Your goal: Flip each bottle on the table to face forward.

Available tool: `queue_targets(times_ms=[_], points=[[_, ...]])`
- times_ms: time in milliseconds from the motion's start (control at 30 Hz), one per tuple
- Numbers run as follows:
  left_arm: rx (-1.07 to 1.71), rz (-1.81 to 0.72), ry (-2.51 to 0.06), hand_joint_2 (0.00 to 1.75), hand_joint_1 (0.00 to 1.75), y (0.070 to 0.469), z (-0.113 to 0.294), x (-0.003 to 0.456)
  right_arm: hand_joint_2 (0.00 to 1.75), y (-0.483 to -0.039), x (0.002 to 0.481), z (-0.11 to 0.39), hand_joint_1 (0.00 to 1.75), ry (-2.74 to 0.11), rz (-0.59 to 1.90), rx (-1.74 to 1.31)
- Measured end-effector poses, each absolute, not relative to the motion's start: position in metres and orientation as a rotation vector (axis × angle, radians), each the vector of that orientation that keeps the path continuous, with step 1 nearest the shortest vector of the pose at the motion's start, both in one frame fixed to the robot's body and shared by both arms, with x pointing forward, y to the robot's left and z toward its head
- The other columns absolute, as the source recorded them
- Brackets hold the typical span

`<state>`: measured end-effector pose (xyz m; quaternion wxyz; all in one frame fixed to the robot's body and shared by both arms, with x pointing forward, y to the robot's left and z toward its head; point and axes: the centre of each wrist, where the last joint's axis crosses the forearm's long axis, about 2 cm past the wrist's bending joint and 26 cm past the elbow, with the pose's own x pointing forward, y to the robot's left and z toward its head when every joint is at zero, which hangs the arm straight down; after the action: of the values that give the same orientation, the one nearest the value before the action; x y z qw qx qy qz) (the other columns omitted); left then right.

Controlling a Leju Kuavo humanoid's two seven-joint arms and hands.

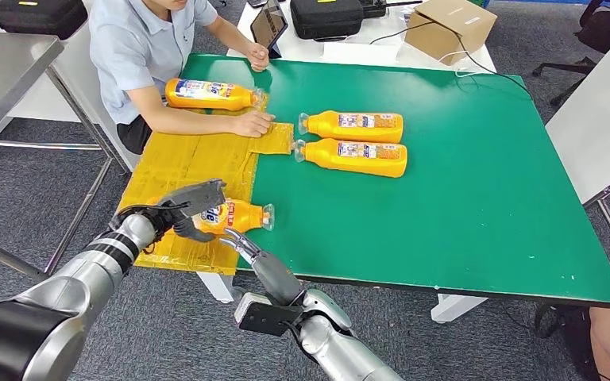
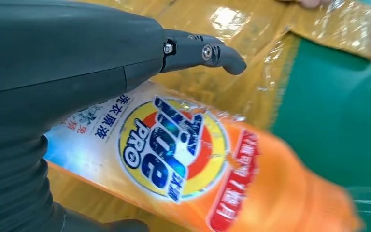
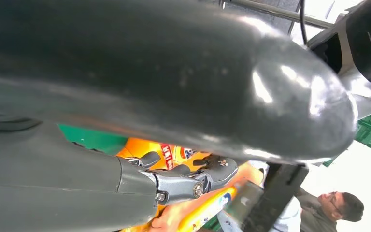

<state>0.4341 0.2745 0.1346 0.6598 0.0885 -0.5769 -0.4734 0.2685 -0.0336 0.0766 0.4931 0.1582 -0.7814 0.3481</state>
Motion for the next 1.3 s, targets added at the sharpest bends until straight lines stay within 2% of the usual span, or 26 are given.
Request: queue_targets(times_ms=[267, 533, 967, 1067, 1167, 1300], points=[[0.138, -0.893, -1.447, 1.75, 0.0, 0.284, 0.141, 0.438, 0.0, -0.034, 0.268, 0.073, 0.0, -1.886, 0.836, 0.376], [0.034, -0.534, -1.73, 1.75, 0.0, 0.3, 0.173, 0.448, 0.0, -0.036, 0.266, 0.069, 0.0, -1.893, 0.823, 0.352], [0.077, -0.461, -1.87, 1.75, 0.0, 0.315, 0.194, 0.447, 0.0, -0.036, 0.266, 0.068, 0.0, -1.892, 0.815, 0.354], [0.078, -0.375, -1.921, 1.75, 0.0, 0.317, 0.195, 0.444, 0.0, -0.037, 0.266, 0.068, 0.0, -1.914, 0.804, 0.337], [0.14, -0.166, -1.99, 1.75, 0.0, 0.318, 0.194, 0.433, 0.0, -0.042, 0.268, 0.071, 0.0, -1.992, 0.761, 0.194], [0.374, 0.119, -2.065, 1.75, 0.0, 0.308, 0.176, 0.391, 0.0, -0.07, 0.28, 0.092, 0.0, -2.14, 0.774, -0.264]])
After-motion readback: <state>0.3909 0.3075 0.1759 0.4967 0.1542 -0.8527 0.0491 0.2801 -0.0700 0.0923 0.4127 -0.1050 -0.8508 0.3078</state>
